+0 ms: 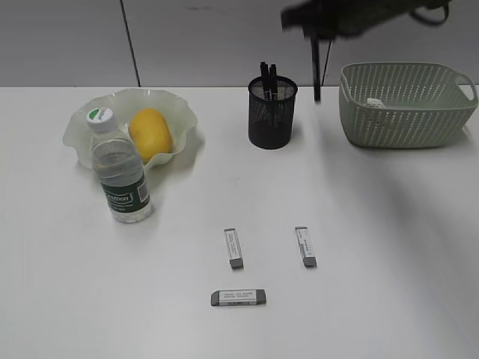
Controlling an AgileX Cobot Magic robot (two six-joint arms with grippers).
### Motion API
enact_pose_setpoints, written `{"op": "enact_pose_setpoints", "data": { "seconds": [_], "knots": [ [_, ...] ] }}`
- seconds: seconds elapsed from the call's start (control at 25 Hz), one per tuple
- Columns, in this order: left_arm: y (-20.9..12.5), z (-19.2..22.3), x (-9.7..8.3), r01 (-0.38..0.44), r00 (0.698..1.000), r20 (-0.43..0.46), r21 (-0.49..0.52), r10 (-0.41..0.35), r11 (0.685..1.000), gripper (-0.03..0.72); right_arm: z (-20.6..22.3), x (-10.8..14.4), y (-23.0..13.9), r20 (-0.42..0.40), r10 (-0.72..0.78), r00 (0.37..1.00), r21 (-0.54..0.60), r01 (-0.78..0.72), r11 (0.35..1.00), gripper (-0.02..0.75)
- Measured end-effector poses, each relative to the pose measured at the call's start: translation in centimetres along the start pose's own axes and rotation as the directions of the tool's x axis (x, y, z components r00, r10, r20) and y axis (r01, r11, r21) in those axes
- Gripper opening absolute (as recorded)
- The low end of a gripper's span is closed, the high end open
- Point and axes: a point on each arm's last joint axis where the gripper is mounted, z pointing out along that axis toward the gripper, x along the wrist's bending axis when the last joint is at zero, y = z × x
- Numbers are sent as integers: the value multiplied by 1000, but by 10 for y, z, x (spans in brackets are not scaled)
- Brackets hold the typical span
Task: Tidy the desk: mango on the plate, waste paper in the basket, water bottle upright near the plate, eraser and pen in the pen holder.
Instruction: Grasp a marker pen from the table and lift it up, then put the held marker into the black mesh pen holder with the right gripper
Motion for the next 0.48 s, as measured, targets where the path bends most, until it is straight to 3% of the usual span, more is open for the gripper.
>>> {"op": "enact_pose_setpoints", "data": {
  "seconds": [0.08,0.16,0.48],
  "knots": [
    [0,0,0,0,1000,0,0,0,1000,242,-11,3,22,-80,-47,996,-246,26,969,131],
    [0,0,0,0,1000,0,0,0,1000,241,-4,5,26,-117,-104,988,-363,55,930,131],
    [0,0,0,0,1000,0,0,0,1000,237,78,-1,-37,-116,-133,984,-389,79,918,131]
  ]
}}
